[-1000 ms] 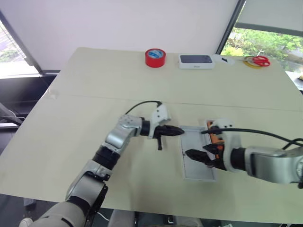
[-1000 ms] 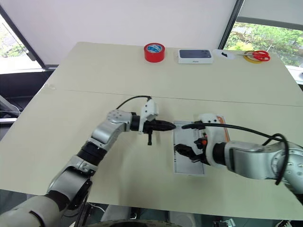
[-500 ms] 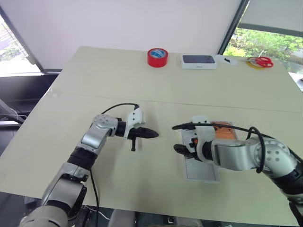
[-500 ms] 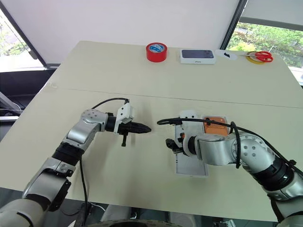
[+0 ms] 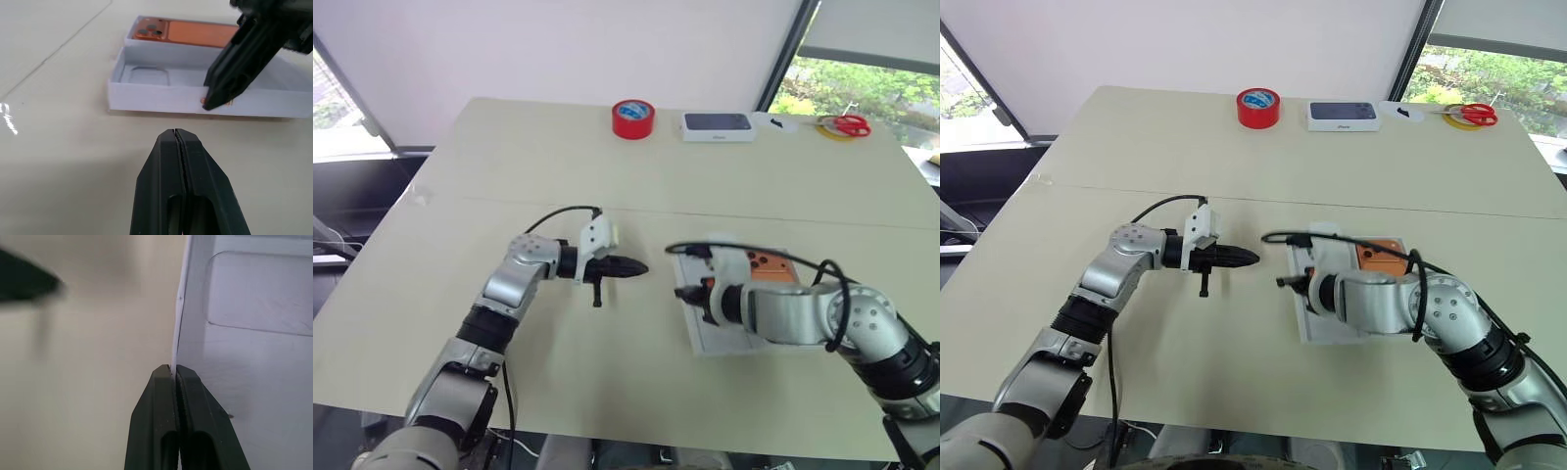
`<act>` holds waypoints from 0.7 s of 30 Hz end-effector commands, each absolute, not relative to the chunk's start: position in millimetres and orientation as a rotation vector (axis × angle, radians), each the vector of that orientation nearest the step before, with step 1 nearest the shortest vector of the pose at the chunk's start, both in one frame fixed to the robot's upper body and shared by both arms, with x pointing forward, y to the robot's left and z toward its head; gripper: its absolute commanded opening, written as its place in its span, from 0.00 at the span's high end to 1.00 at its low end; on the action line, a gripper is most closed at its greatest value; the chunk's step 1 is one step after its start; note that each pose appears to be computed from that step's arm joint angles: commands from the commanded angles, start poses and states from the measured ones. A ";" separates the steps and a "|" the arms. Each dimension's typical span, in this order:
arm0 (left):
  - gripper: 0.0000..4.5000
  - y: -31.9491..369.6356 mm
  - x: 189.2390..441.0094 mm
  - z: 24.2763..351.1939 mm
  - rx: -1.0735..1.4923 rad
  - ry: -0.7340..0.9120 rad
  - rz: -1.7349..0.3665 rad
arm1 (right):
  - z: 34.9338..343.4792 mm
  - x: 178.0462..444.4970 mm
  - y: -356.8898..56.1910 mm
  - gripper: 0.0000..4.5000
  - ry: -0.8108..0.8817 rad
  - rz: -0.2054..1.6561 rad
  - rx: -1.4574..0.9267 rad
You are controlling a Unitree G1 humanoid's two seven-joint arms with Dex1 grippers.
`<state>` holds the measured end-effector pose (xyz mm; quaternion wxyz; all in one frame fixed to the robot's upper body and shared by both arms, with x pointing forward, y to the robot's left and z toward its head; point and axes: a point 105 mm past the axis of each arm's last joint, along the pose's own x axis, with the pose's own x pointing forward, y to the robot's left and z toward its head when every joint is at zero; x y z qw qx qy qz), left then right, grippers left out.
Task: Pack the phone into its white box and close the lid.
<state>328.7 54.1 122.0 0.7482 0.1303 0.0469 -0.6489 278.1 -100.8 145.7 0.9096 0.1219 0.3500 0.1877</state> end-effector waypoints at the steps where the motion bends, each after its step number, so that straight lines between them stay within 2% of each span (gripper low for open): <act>1: 1.00 58.4 329.3 134.5 0.270 0.064 -1.418 | 182.3 284.5 -108.5 0.99 0.577 0.475 0.354; 5: 1.00 44.2 318.7 126.2 0.306 0.074 -1.495 | 183.9 278.6 -112.0 0.99 0.554 0.558 0.444; 11: 1.00 -9.9 313.8 123.0 0.274 0.037 -1.543 | 174.2 268.5 -110.6 0.99 0.578 0.634 0.513; 18: 1.00 -38.1 305.1 118.4 0.293 0.018 -1.579 | 158.1 266.5 -116.0 0.99 0.627 0.570 0.547; 19: 1.00 -39.6 304.4 119.1 0.291 0.014 -1.582 | 157.1 266.4 -116.8 0.87 0.629 0.563 0.549; 20: 1.00 -40.6 304.2 119.8 0.290 0.011 -1.582 | 157.0 266.4 -118.0 0.80 0.629 0.559 0.546; 21: 1.00 -41.0 304.5 120.2 0.290 0.008 -1.581 | 157.5 266.6 -119.1 0.70 0.627 0.556 0.545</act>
